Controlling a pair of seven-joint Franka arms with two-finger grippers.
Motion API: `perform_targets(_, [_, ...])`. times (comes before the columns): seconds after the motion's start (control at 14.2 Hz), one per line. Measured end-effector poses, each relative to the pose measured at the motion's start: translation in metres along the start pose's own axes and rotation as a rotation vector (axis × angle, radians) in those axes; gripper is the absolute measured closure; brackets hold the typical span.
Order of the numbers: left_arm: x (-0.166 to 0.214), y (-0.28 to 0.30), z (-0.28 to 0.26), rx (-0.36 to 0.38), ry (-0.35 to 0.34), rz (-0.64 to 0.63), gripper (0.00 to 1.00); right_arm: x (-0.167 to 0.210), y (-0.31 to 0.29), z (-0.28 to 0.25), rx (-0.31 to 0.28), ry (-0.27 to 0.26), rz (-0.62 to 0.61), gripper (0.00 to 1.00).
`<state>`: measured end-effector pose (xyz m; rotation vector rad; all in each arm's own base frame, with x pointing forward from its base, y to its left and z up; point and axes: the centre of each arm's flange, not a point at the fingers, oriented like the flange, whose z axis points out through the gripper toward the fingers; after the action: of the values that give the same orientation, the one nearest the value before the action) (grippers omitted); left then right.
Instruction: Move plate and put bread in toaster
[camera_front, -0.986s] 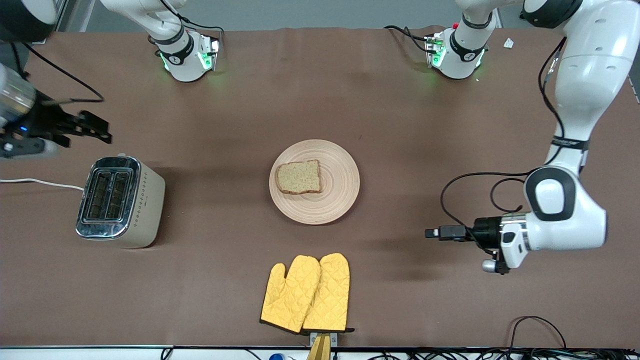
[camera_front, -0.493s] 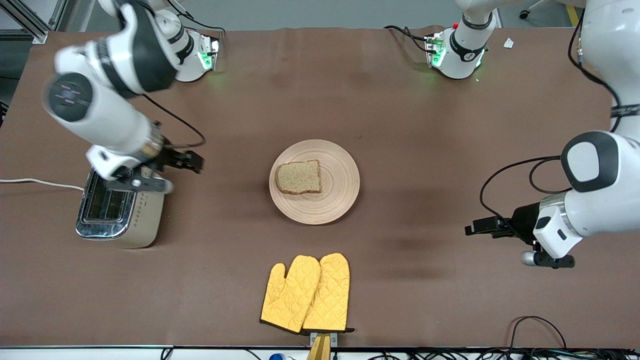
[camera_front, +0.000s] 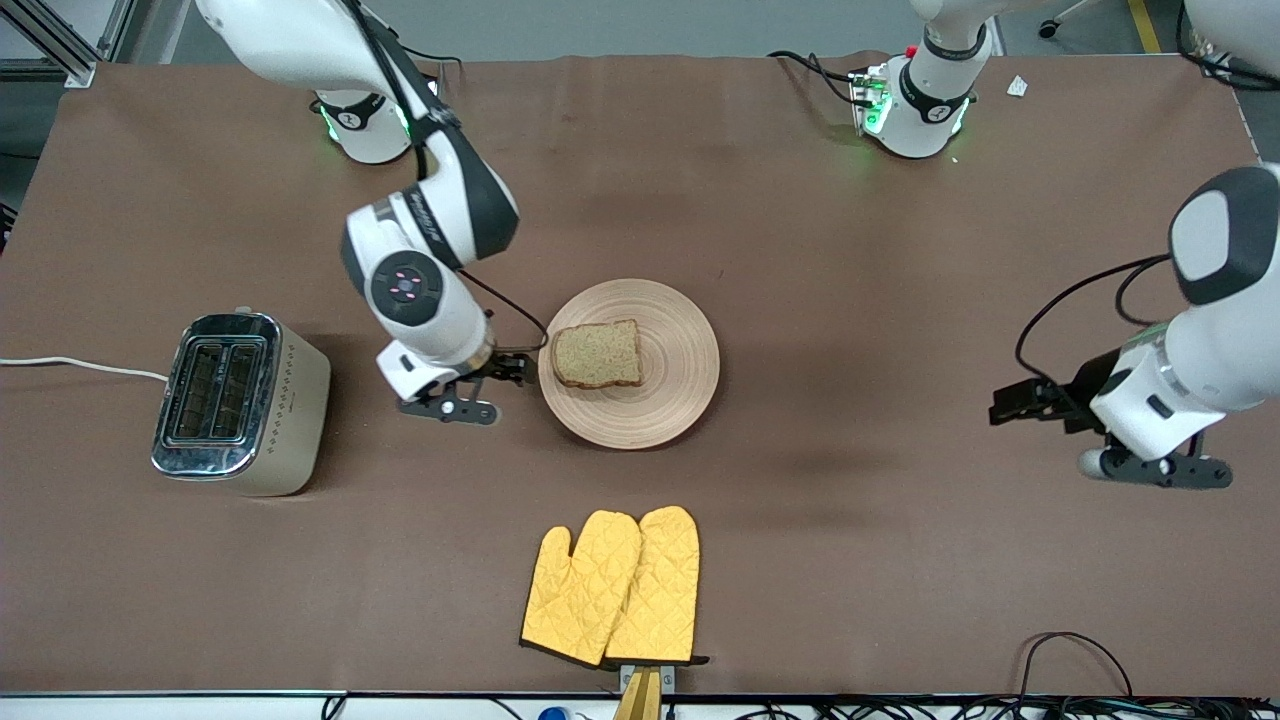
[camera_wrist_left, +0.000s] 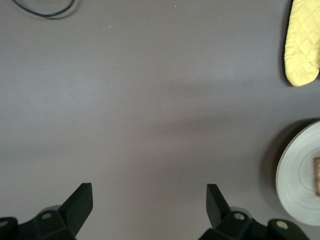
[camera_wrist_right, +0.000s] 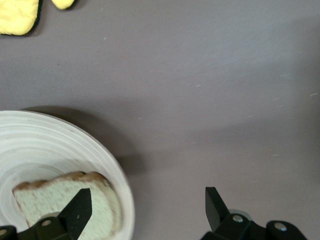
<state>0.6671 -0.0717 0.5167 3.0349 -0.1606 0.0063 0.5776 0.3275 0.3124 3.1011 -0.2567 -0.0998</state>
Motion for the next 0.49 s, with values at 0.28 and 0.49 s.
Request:
perform_targets(0.28, [-0.042, 0.013, -0.086, 0.077, 0.05, 0.004, 0.0, -0.028, -0.042, 0.046, -0.018, -0.004, 0.019, 0.05])
perform_targets(0.49, [-0.07, 0.012, -0.122, 0.111, 0.046, -0.014, 0.0, -0.04, -0.051, 0.066, -0.029, -0.011, 0.007, 0.08])
